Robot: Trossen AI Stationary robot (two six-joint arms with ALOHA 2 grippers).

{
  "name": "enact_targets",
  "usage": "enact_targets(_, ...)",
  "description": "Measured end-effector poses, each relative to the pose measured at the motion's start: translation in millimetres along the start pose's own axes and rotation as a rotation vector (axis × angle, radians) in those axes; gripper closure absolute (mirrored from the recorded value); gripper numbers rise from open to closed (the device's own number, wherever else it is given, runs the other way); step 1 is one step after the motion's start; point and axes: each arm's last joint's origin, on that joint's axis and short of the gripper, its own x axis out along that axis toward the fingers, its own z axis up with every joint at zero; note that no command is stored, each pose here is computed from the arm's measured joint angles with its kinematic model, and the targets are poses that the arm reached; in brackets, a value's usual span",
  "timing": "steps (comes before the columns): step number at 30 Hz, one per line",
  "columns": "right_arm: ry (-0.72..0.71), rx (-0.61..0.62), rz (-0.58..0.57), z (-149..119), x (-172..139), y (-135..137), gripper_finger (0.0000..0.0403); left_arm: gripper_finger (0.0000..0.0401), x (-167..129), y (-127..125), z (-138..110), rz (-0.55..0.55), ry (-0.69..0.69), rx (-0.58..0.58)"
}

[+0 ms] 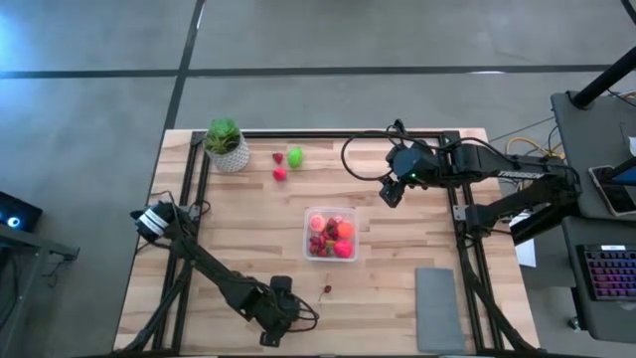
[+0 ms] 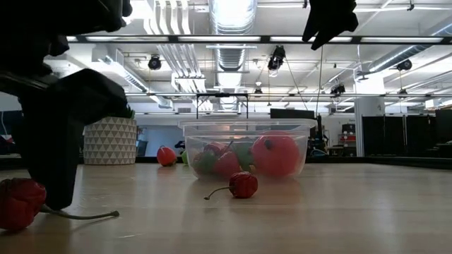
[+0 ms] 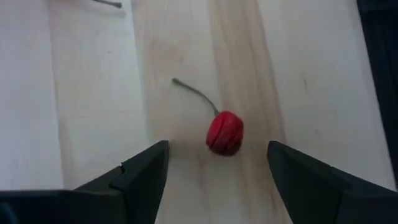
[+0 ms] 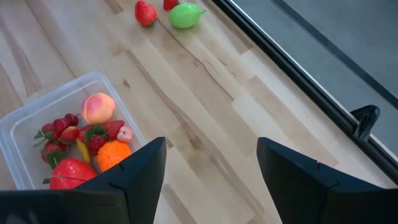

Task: Pick and placing Produce into tupperware
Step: Put the red cherry into the transparent container

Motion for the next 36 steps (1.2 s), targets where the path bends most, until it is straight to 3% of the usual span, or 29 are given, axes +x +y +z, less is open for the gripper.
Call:
enact_targets(5, 0.000, 0.000, 0.000, 0.0, 0.1, 0.1, 0.0156, 0.0177, 2.7, -2.7, 3.9, -0.002, -0.013, -0.002)
enact_targets(15, -0.001, 0.001, -0.003, 0.1, 0.3, 0.0, 0.0155, 0.0302, 2.8, -2.7, 4.5, 0.001, -0.022, -0.006)
enact_targets(25, 0.001, 0.000, -0.004, -0.3, 0.7, 0.0, 0.0157, 0.0351, -0.6, -1.2, 2.9, 0.015, -0.005, -0.009)
enact_targets(30, 0.002, -0.001, -0.004, -0.4, 0.8, 0.0, 0.0159, 0.0359, -32.4, 9.9, 4.5, 0.084, 0.022, -0.010)
enact_targets(36, 0.006, -0.001, 0.002, -0.7, 1.1, 0.2, 0.0160, 0.0360, -95.9, 51.3, 24.5, 0.192, -0.107, -0.006)
